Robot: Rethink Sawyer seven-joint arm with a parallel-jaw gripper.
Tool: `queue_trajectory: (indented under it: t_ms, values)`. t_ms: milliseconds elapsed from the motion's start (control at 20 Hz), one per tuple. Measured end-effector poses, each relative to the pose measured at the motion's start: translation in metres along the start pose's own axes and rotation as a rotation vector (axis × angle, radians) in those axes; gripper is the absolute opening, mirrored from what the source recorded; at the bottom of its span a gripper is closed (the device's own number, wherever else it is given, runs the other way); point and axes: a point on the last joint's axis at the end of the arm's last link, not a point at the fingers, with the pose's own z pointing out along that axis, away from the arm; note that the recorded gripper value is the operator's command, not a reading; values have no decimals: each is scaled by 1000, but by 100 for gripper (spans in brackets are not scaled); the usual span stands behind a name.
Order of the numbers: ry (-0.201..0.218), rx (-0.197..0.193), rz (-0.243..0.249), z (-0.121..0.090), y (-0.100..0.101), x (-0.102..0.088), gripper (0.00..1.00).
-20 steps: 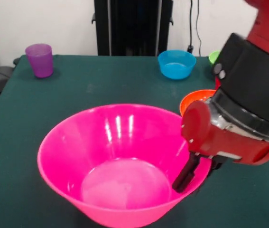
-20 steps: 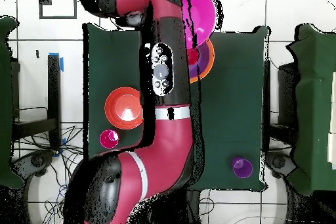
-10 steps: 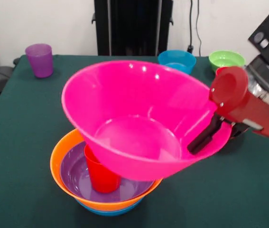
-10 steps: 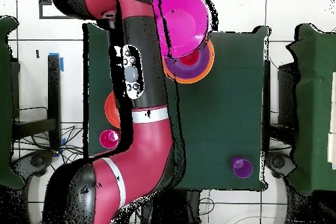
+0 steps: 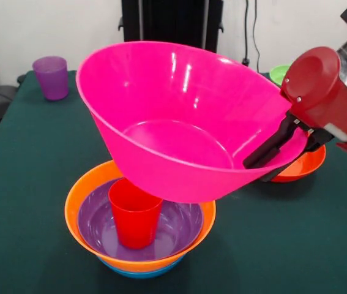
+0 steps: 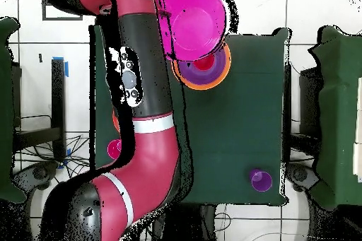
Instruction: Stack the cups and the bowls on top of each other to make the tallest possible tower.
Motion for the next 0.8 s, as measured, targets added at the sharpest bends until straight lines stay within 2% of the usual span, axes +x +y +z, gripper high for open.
queue_trajectory:
  t_ms: [150,200,350,500,800]
  values:
    - [-9,-18,-3,-4,-4,-4,0]
    - [-13,-49,-6,-4,-5,-7,0]
    - [-14,-87,-8,0,-8,-10,0]
    - [-15,-124,-5,6,-12,-13,0]
    - [-39,-228,22,31,-30,-22,0]
